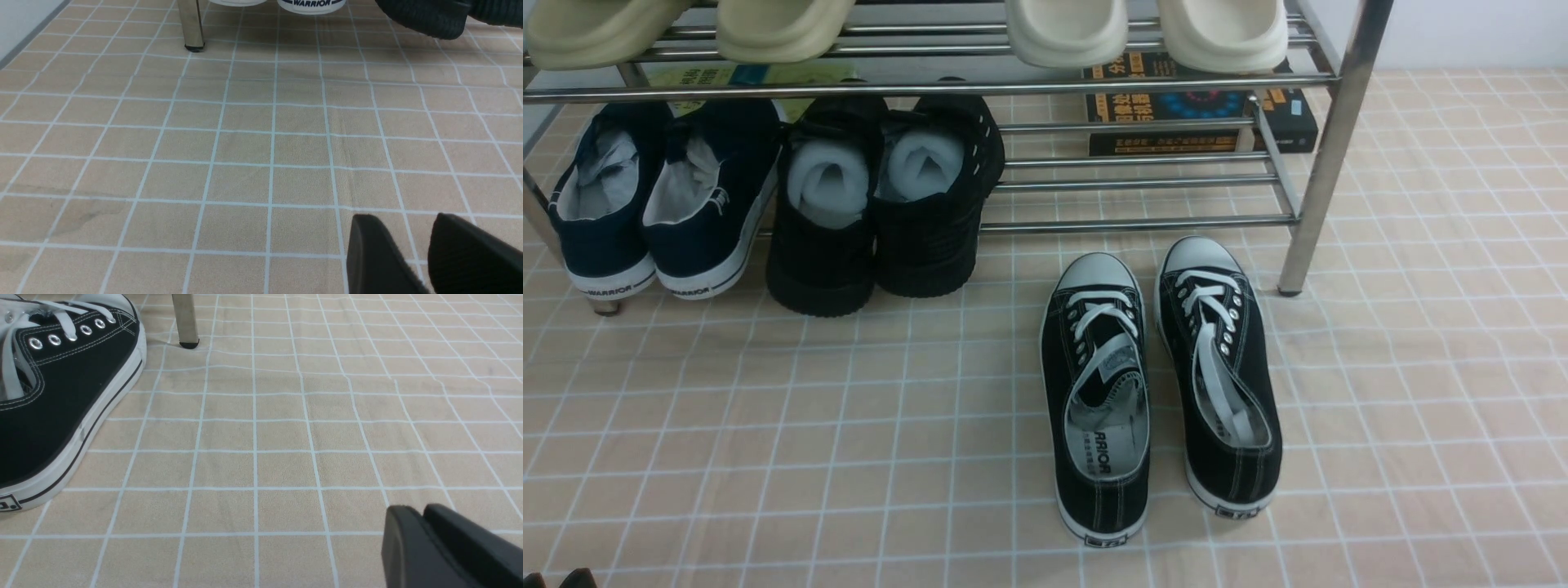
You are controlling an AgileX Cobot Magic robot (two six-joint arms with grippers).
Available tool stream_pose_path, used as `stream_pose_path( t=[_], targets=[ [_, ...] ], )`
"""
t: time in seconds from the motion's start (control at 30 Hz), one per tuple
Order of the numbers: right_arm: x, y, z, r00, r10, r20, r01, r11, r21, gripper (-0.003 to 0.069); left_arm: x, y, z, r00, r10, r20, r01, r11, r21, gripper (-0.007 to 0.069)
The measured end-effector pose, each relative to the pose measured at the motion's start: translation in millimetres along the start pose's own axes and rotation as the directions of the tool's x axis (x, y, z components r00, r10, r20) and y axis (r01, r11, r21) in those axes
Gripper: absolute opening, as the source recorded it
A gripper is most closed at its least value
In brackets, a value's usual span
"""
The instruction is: Take the shoes off the shelf from the light coffee tablecloth by hand.
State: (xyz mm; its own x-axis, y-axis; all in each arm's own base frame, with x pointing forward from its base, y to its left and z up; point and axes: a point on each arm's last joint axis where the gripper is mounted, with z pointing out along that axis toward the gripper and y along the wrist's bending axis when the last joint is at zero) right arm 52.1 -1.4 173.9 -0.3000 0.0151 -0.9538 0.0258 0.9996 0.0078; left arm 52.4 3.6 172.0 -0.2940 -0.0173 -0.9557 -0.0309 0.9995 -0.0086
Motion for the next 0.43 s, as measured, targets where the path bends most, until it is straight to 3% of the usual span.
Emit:
stream_pose_path(
  t=[0.43],
  targets=[
    [0.0,0.0,0.0,1.0,0.0,0.0,0.0,1.0,0.0,0.0092,0.0,0.0,0.0,1.0,0.0,0.0,0.0,1.0,0.0,0.0239]
  ],
)
